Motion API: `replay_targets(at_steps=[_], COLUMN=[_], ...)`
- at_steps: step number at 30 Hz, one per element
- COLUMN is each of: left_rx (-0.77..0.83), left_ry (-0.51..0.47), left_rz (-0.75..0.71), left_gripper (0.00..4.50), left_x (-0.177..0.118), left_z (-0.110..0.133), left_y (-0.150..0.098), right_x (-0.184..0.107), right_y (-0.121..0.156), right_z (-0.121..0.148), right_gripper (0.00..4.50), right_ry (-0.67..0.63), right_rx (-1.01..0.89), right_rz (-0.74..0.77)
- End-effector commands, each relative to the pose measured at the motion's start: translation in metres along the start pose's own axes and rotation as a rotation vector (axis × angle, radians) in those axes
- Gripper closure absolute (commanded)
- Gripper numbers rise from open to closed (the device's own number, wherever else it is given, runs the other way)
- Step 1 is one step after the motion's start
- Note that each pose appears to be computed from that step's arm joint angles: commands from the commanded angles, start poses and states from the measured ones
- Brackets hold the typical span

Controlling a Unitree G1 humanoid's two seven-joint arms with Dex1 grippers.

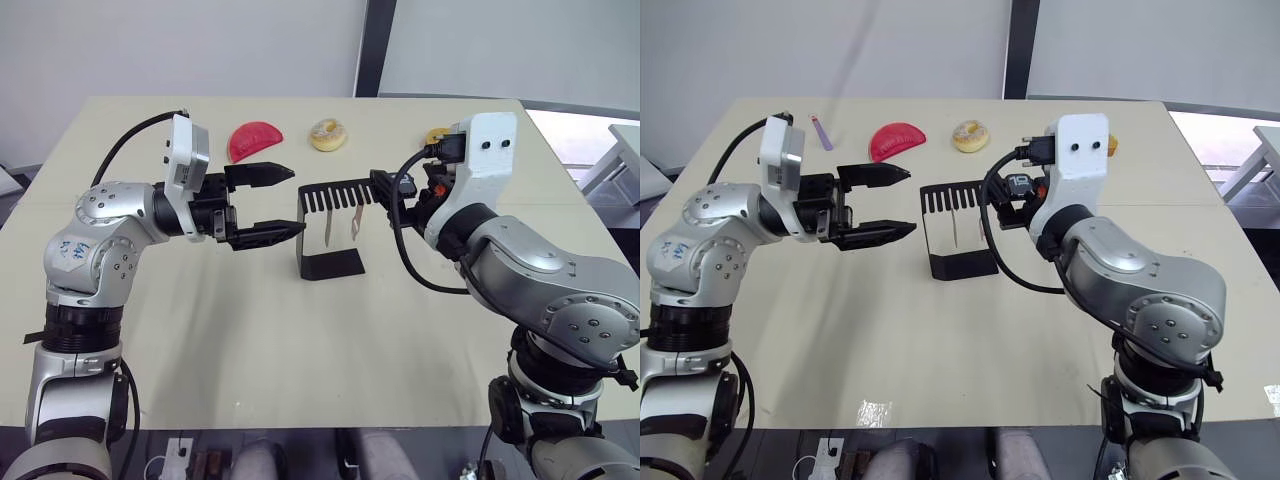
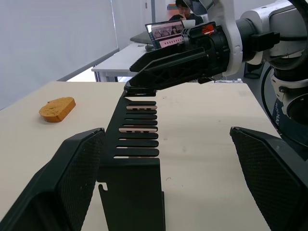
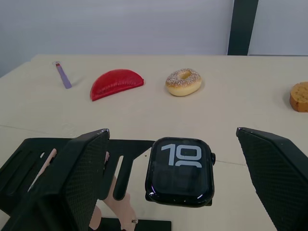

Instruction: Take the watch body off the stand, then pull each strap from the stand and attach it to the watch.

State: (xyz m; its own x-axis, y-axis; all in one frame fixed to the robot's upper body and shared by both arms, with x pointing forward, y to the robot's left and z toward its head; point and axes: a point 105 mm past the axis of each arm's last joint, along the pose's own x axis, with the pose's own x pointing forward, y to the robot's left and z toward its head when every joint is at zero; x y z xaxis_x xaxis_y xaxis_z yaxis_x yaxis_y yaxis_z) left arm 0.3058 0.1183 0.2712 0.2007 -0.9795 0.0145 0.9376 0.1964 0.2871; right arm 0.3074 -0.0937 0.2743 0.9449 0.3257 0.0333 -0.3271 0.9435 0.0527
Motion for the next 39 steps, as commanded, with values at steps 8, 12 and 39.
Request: replay_targets(at_steps=[8,12,39], left_rx=[0.061,0.064,0.075], left_ry=[-0.019,-0.020,-0.037], left_rz=[0.006,0.011,0.030], left_gripper=[0.02,0.00,0.00], left_x=[-0.002,-0.002,0.001], left_z=[0.014,0.014,0.021], left_y=[-0.002,-0.002,0.000], right_x=[0.001,0.002,0.002], right_y=[-0.001,-0.001,0.001], right_z=[0.001,0.000,-0.002], right_gripper=[0.00,0.26,2.89], right_ry=[-0.002,0.000,-0.005], right_rx=[-0.007,-0.006,-0.027], right_rz=[-0.016,-0.019,0.000])
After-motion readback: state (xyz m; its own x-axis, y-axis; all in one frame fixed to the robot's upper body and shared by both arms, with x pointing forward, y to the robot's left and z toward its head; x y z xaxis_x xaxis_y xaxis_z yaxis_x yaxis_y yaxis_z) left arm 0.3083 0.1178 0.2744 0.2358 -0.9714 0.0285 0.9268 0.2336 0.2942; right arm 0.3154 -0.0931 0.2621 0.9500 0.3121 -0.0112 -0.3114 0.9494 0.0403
